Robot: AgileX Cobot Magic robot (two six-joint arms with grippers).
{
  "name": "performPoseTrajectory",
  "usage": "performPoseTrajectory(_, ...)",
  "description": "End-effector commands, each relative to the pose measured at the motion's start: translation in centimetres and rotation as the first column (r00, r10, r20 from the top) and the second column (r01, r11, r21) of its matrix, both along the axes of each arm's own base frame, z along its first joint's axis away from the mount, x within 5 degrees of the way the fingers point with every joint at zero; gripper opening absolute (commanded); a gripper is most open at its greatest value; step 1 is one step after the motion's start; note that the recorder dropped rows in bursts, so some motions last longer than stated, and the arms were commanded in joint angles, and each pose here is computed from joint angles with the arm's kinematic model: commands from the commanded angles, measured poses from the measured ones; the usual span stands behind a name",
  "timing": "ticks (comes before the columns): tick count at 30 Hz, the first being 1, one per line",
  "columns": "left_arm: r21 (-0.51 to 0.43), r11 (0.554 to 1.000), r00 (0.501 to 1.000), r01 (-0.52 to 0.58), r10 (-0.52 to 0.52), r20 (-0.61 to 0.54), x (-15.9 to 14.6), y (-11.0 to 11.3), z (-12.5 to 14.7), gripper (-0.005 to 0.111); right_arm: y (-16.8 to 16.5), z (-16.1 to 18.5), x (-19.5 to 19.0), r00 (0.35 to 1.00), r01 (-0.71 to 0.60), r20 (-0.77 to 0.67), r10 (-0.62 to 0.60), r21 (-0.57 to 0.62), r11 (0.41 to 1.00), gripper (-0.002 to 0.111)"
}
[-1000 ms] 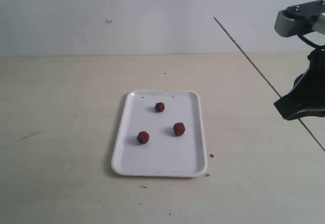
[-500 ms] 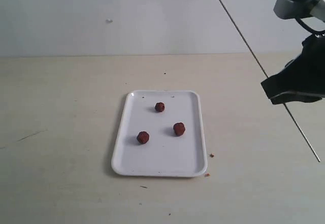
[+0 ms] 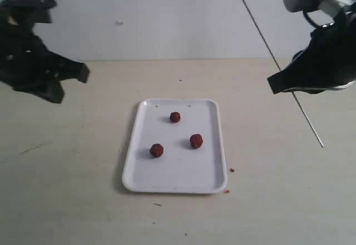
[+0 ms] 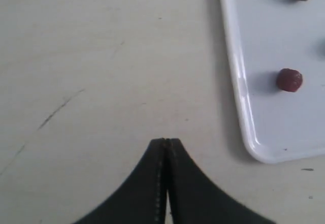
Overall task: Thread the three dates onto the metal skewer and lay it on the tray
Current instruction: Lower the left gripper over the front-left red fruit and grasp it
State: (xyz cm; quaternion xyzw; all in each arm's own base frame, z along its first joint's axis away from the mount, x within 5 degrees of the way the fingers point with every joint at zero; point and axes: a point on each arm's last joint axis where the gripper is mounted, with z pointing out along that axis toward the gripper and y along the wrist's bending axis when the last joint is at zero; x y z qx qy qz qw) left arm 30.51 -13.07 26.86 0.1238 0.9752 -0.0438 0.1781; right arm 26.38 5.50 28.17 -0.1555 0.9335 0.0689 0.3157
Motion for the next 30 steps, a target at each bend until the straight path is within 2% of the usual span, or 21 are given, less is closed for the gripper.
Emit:
performPoseTrajectory(1, 0.035, 0.986, 0.986, 0.164, -0.162, -0.04, 1.8, -4.9, -1.4, 0.029, -0.7, -4.1, 2.9, 0.997, -0.014, -0.075, 0.009, -0.069, 0.998, 0.0)
performPoseTrajectory(6, 0.054, 0.955, 0.956, 0.291, -0.288, -0.056, 3.1, -9.8, -3.5, 0.055, -3.1, -9.0, 5.9, 0.97, 0.036, -0.235, -0.054, -0.084, 0.996, 0.0)
performPoseTrajectory(8, 0.072, 0.94, 0.941, 0.333, -0.326, -0.094, 3.4, -11.2, -4.7, 0.059, -3.6, -10.0, 6.4, 0.962, 0.05, -0.264, -0.069, -0.077, 0.996, 0.0)
performPoseTrajectory(14, 0.107, 0.919, 0.913, 0.379, -0.352, -0.205, 4.9, -14.0, -8.3, 0.06, -3.6, -10.9, 7.3, 0.957, 0.038, -0.285, -0.053, -0.058, 0.998, 0.0)
performPoseTrajectory(21, 0.115, 0.914, 0.905, 0.39, -0.357, -0.234, 5.7, -15.1, -11.5, 0.06, -3.4, -10.8, 7.3, 0.96, 0.021, -0.278, -0.031, -0.038, 0.999, 0.0)
performPoseTrajectory(30, 0.078, 0.911, 0.895, 0.405, -0.377, -0.237, 5.5, -15.8, -12.2, 0.06, -3.3, -10.7, 7.3, 0.96, 0.024, -0.278, -0.031, -0.028, 0.999, 0.0)
